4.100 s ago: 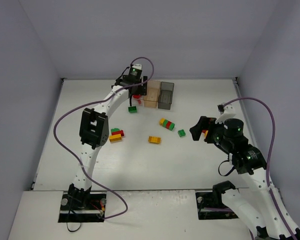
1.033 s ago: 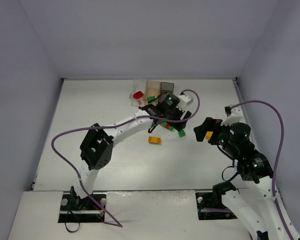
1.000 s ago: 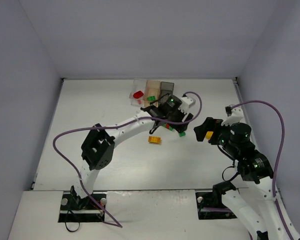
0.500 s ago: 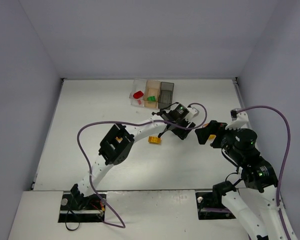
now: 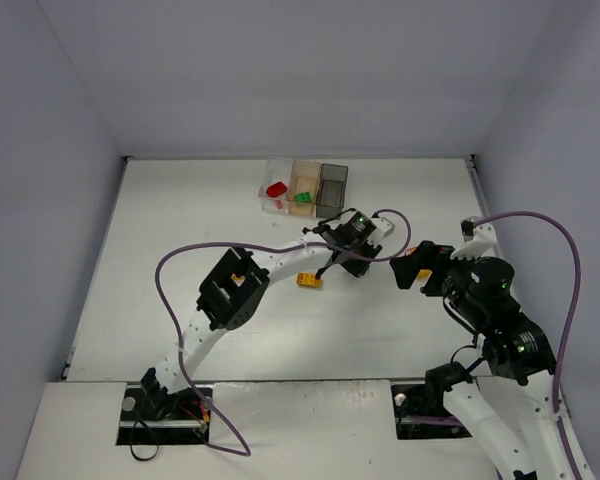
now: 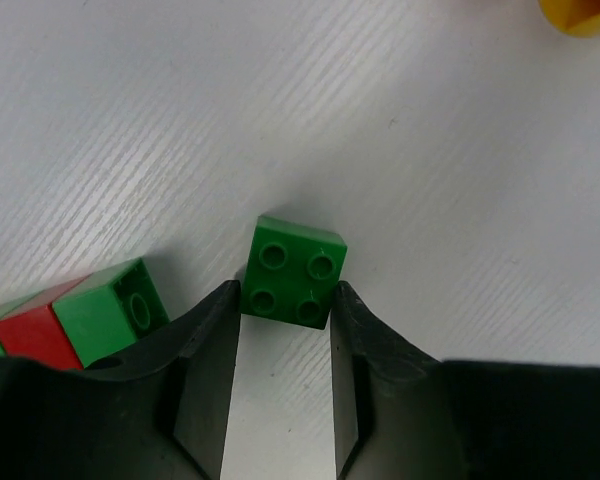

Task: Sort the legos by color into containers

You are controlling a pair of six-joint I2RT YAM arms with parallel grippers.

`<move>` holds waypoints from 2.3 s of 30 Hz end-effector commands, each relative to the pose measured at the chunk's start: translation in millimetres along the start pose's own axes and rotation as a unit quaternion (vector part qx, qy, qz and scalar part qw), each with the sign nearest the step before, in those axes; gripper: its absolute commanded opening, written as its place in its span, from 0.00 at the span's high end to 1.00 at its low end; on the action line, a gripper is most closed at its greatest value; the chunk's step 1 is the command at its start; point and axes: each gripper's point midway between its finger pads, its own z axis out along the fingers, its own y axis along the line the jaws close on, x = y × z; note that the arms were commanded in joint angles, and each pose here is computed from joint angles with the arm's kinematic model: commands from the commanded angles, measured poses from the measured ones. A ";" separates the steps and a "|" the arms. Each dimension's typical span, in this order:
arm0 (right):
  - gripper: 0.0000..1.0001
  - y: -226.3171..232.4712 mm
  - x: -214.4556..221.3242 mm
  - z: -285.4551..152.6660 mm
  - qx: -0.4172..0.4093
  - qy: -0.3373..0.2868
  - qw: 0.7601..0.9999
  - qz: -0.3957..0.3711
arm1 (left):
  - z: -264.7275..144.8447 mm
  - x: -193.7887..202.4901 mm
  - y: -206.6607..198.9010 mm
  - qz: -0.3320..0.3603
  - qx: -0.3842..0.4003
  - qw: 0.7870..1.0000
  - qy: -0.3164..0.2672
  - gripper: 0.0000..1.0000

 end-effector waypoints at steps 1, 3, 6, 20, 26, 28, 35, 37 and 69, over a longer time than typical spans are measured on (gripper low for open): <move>0.05 9.1 -14.4 -0.7 -0.017 -0.023 1.000 -0.005 | -64.8 -68.6 4.1 -0.017 -0.011 0.994 -0.106 0.82; 0.05 8.0 -14.4 -0.7 -0.015 -0.024 1.000 -0.007 | -92.7 -85.8 13.2 -0.037 -0.024 0.990 -0.132 0.84; 0.05 6.0 -12.7 0.8 -0.012 -0.023 1.000 -0.009 | -127.8 -103.8 36.5 -0.080 -0.040 0.983 -0.159 0.85; 0.04 2.7 -10.4 12.3 0.000 -0.003 1.000 -0.021 | -140.9 -117.2 214.1 -0.195 -0.173 0.949 -0.179 0.83; 0.04 2.4 -7.4 13.8 -0.001 0.003 1.000 -0.018 | -115.5 -122.5 236.7 -0.195 -0.165 0.951 -0.174 0.81; 0.04 2.7 -6.7 13.3 -0.002 0.002 1.000 -0.015 | -111.4 -124.8 237.4 -0.190 -0.159 0.952 -0.179 0.79; 0.04 5.8 -4.1 12.9 -0.010 0.006 1.000 -0.006 | -113.4 -116.4 253.5 -0.207 -0.182 0.945 -0.175 0.45; 0.04 6.2 -3.4 11.5 -0.012 0.005 1.000 -0.005 | -120.3 -116.1 255.4 -0.208 -0.191 0.943 -0.176 0.37; 0.03 -0.6 5.3 19.2 -0.001 0.021 1.000 -0.019 | -97.6 60.9 60.8 -0.265 -0.200 0.943 0.028 0.14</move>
